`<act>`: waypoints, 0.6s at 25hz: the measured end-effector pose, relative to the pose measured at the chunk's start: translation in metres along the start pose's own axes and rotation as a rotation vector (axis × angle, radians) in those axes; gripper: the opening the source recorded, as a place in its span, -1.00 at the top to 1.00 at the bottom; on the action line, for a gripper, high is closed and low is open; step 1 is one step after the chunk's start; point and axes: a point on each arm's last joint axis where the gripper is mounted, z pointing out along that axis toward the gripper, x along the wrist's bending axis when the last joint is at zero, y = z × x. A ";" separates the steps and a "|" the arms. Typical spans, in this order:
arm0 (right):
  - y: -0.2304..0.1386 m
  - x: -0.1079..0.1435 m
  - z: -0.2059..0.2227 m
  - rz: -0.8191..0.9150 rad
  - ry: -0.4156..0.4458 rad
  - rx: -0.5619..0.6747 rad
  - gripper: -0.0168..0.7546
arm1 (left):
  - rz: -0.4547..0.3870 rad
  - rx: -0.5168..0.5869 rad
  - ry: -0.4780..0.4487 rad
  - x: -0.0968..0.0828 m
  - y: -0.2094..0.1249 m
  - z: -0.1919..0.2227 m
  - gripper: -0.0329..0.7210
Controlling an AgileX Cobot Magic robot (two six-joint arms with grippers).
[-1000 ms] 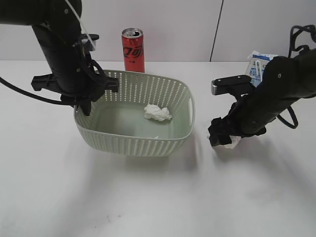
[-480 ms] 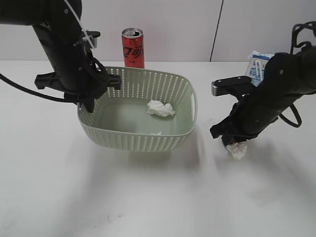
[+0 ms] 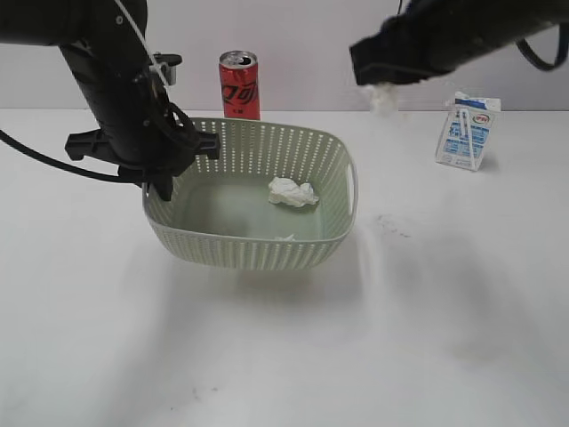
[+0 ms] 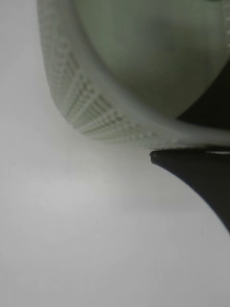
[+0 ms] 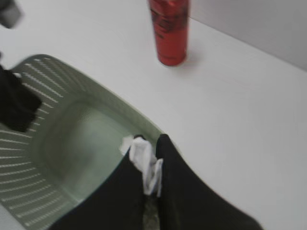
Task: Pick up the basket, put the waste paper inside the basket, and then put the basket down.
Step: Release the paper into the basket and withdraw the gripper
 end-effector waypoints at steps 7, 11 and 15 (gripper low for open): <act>-0.013 0.045 0.043 -0.150 0.128 0.107 0.32 | 0.030 0.009 -0.009 -0.001 -0.001 0.000 0.96; -0.020 0.048 0.053 -0.135 0.148 0.143 -0.60 | 0.023 0.016 -0.021 -0.002 -0.002 0.000 0.96; -0.016 0.044 0.048 -0.108 0.140 0.144 -0.68 | 0.016 0.025 -0.031 -0.003 -0.002 0.000 0.96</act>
